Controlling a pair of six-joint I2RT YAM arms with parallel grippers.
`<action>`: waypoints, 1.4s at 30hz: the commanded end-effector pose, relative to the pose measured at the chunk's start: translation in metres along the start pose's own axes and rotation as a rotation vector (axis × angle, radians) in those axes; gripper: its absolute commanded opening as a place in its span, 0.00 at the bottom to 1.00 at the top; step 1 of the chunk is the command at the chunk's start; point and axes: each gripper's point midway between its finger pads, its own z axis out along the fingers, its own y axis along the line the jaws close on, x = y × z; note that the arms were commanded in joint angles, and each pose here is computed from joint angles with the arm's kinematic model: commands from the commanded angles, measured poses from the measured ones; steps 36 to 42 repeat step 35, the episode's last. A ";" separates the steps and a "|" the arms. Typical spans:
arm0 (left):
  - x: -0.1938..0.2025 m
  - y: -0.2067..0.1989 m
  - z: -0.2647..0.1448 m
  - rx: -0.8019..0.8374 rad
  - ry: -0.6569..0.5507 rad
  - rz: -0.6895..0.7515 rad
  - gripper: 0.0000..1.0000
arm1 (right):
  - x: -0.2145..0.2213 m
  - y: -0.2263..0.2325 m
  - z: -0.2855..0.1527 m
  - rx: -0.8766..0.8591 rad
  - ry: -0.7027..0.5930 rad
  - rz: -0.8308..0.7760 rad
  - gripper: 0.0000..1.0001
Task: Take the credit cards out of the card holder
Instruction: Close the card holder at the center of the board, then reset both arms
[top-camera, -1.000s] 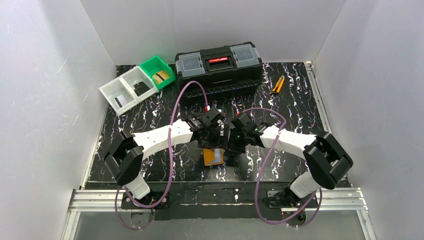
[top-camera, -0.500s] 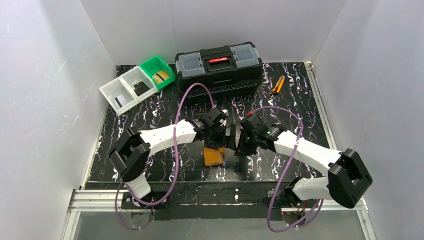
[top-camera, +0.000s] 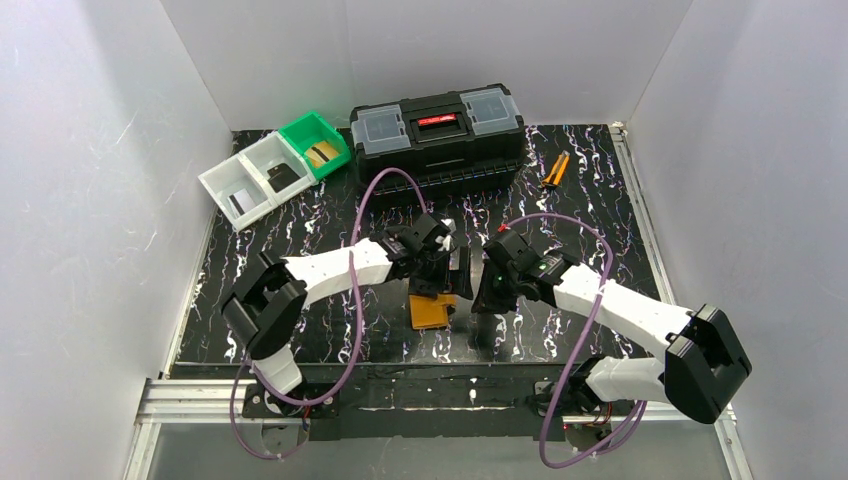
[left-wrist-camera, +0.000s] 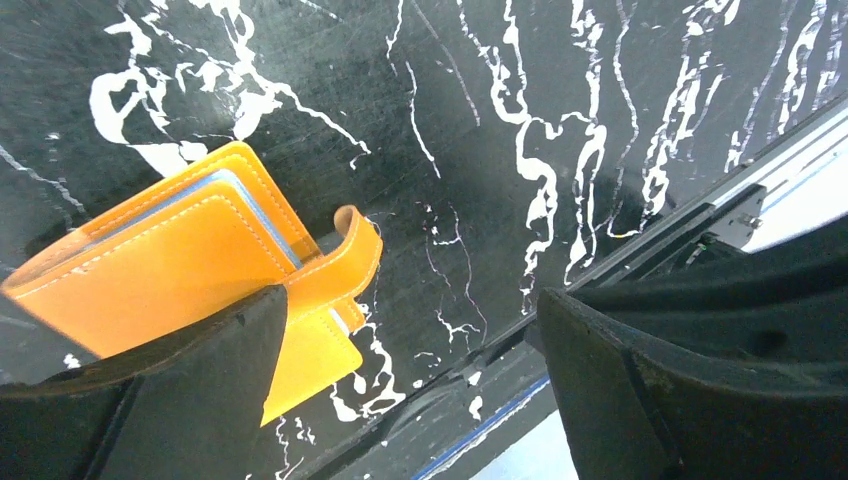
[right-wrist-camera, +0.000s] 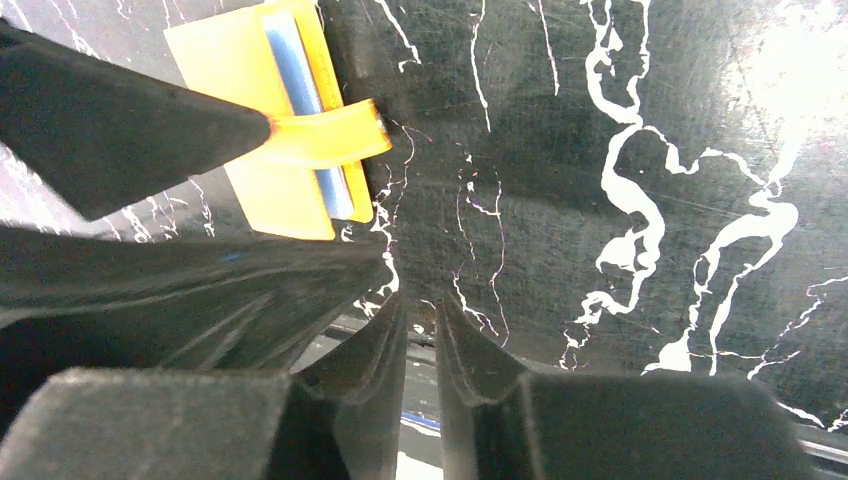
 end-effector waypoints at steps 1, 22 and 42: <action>-0.032 -0.021 -0.053 0.047 -0.110 0.064 0.96 | -0.022 0.020 -0.020 -0.041 -0.083 -0.027 0.27; -0.084 0.029 -0.212 -0.222 -0.424 0.070 0.98 | -0.083 0.072 -0.097 -0.174 -0.346 -0.082 0.99; -0.075 0.043 -0.218 -0.256 -0.443 0.052 0.98 | -0.087 0.072 -0.105 -0.183 -0.380 -0.081 0.98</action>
